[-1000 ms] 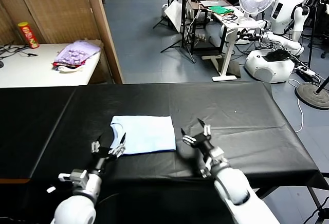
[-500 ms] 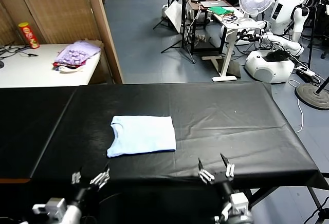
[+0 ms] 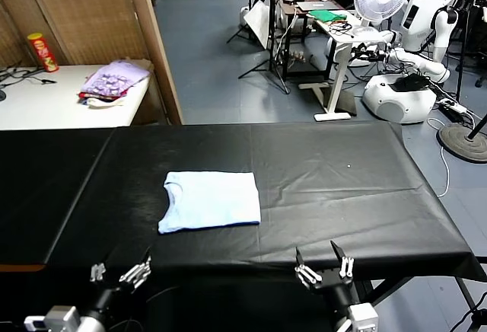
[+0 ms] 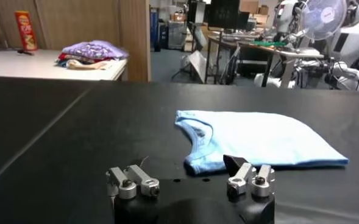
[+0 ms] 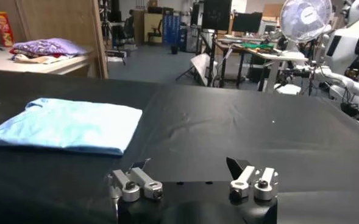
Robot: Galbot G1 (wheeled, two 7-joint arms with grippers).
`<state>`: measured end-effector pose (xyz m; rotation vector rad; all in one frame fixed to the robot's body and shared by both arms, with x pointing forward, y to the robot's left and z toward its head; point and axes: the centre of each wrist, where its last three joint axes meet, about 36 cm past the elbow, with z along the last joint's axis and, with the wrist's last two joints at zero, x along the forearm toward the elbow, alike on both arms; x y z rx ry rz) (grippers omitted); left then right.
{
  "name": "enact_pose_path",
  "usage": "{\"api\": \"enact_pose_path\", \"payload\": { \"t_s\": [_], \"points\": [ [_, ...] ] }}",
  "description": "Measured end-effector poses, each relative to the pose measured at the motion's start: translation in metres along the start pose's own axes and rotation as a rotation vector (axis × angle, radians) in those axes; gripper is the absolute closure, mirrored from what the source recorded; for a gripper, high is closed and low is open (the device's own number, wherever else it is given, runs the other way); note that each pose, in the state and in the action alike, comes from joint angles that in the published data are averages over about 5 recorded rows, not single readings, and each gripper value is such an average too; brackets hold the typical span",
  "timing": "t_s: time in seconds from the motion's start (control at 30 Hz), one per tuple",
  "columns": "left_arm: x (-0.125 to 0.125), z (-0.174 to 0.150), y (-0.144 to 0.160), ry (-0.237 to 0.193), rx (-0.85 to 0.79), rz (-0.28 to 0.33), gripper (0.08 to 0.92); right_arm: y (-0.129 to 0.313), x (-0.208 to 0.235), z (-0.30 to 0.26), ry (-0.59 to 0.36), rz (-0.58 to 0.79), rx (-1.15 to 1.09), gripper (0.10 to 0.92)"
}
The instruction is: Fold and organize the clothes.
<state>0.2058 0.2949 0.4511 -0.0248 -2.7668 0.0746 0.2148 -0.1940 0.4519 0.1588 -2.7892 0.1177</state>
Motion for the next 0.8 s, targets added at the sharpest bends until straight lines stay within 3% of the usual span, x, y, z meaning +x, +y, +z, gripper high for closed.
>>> {"api": "enact_pose_path", "payload": {
  "t_s": [0.8],
  "points": [
    [0.0097,-0.0019,0.0009,0.047,-0.004,0.009,0.201,0.0042,0.0039,0.0077,0.066,-0.002,-0.009,0.224]
  ]
}}
